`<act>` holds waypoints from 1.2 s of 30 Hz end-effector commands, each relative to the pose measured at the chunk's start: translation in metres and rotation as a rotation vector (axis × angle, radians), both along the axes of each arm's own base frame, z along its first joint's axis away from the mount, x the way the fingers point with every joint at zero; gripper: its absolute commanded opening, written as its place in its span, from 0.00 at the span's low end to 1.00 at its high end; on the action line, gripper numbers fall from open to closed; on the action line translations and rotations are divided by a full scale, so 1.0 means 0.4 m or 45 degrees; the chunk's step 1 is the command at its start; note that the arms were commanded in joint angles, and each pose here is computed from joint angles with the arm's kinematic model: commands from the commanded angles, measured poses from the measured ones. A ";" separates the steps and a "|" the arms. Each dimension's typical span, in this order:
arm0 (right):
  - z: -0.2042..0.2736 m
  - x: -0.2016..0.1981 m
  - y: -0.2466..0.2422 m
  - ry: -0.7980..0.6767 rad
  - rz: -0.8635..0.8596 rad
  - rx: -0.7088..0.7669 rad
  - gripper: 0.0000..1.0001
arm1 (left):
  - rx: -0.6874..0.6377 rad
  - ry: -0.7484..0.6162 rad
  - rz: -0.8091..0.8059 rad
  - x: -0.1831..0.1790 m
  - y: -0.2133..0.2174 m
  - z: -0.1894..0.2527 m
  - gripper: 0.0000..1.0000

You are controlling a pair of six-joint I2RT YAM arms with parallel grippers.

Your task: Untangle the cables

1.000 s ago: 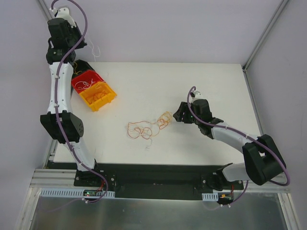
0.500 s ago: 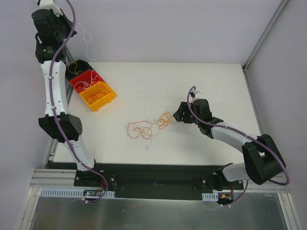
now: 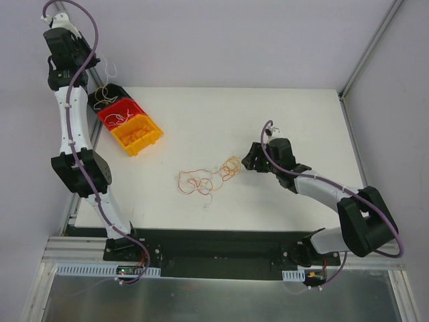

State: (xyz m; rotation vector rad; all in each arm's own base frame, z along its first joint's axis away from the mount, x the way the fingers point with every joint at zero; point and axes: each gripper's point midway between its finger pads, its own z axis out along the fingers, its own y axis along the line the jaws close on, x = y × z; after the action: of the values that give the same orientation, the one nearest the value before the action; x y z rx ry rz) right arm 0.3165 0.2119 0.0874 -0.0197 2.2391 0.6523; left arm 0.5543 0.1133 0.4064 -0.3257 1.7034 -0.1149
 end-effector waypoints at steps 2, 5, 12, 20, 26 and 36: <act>0.059 0.035 0.023 -0.074 0.016 0.049 0.62 | -0.039 0.052 0.029 0.004 0.022 -0.078 0.00; 0.054 0.033 0.021 -0.067 0.015 0.046 0.62 | -0.052 0.087 0.026 0.000 0.021 -0.118 0.00; 0.059 0.033 0.024 -0.073 0.019 0.051 0.62 | -0.080 0.061 -0.010 -0.003 0.004 -0.097 0.00; 0.057 0.032 0.025 -0.068 0.022 0.051 0.62 | -0.026 -0.106 -0.024 -0.038 -0.011 0.068 0.00; 0.058 0.032 0.026 -0.069 0.026 0.053 0.62 | -0.022 -0.123 -0.034 -0.050 -0.018 0.088 0.00; 0.058 0.032 0.028 -0.068 0.029 0.055 0.62 | -0.040 -0.096 -0.031 -0.069 -0.023 0.068 0.00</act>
State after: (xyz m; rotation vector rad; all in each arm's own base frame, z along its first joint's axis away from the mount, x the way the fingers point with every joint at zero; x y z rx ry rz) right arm 0.3168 0.2155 0.0906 -0.0305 2.2357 0.6732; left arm 0.5438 0.1105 0.3947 -0.3479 1.7224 -0.1533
